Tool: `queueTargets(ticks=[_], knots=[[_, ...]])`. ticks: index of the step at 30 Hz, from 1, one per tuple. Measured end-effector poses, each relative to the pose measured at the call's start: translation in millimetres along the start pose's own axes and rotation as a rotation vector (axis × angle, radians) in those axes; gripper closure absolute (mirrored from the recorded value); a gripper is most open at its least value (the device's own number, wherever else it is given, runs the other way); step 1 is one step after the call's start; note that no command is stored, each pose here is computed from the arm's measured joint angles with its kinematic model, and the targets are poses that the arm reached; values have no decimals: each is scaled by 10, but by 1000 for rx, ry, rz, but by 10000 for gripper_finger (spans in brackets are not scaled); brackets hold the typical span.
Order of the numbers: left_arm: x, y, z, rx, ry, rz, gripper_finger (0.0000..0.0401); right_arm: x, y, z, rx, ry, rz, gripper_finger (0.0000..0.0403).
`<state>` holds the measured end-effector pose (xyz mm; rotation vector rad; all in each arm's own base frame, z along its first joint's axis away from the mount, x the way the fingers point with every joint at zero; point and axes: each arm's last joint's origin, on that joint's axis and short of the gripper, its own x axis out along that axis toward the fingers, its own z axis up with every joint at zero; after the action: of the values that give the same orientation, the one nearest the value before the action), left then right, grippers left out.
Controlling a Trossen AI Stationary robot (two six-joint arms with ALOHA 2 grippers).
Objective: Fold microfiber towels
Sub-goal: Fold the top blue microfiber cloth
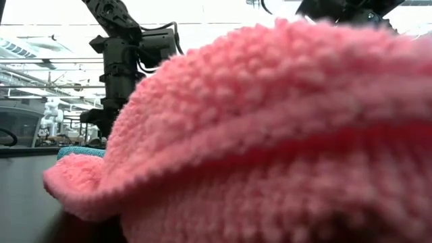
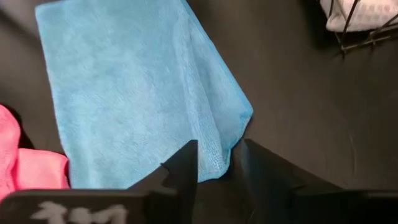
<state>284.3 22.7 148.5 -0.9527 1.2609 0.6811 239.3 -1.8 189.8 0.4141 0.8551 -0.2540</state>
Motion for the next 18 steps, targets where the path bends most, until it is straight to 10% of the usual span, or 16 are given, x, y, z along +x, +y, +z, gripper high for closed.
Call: queueTargets(ticks=[12,18], knots=[[-4,-33,34,2,-52,-23,252,8,2,-3,-9,3,0,286],[-6,-25,45,-2,-63,-16,321,8,3,-4,-9,4,2,298]])
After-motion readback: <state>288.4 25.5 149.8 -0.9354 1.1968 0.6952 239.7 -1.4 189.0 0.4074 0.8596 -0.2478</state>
